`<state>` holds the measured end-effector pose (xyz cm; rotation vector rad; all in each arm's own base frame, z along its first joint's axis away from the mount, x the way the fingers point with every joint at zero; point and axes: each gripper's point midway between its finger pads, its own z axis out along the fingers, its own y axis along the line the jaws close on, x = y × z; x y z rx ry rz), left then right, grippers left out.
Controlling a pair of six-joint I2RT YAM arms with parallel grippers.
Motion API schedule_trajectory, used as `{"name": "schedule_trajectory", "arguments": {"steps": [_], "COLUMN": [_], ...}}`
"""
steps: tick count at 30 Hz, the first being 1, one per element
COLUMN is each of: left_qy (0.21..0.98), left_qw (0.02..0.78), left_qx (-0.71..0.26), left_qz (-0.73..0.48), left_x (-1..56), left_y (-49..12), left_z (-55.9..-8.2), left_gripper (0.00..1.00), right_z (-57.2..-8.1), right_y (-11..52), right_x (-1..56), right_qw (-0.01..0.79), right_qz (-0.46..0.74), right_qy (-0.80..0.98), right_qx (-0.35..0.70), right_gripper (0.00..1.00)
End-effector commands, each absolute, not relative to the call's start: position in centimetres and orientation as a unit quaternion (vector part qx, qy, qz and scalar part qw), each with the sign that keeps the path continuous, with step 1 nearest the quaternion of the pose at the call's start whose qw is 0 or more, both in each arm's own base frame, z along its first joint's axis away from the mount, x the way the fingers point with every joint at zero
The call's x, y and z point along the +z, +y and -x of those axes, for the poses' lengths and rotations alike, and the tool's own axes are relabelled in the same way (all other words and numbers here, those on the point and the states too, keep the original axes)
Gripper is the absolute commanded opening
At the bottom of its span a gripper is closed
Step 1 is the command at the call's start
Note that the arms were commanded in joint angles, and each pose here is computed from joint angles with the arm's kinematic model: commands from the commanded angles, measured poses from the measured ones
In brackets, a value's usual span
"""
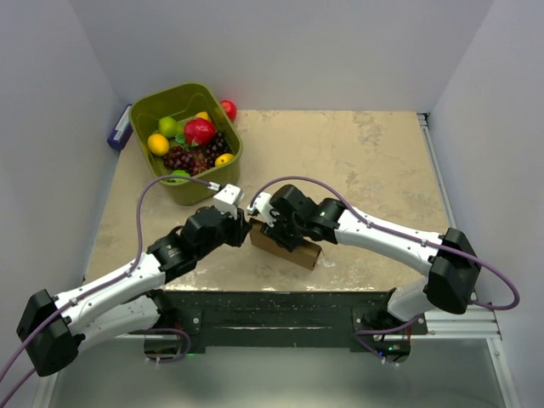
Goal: Fold the paper box
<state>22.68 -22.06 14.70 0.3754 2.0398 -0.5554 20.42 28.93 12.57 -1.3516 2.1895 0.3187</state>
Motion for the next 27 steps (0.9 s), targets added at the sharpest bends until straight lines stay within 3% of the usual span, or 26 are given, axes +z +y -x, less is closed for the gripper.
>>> {"name": "schedule_trajectory", "arguments": {"steps": [1, 27], "left_qy": [0.795, 0.825], "left_qw": [0.528, 0.495], "left_qx": [-0.255, -0.225], "left_qz": [-0.155, -0.152], "left_x": [19.2, 16.2], "left_y": [-23.4, -23.0], "left_z": [-24.1, -24.3], "left_gripper": [0.31, 0.13], "right_z": [-20.5, -20.4], "right_y": [28.3, 28.3], "right_x": [12.4, 12.7], "right_qw": [0.27, 0.271], "right_qz": [0.507, 0.508], "right_qy": [0.812, 0.81], "right_qx": [0.106, 0.111], "right_gripper": [0.03, 0.02]}}
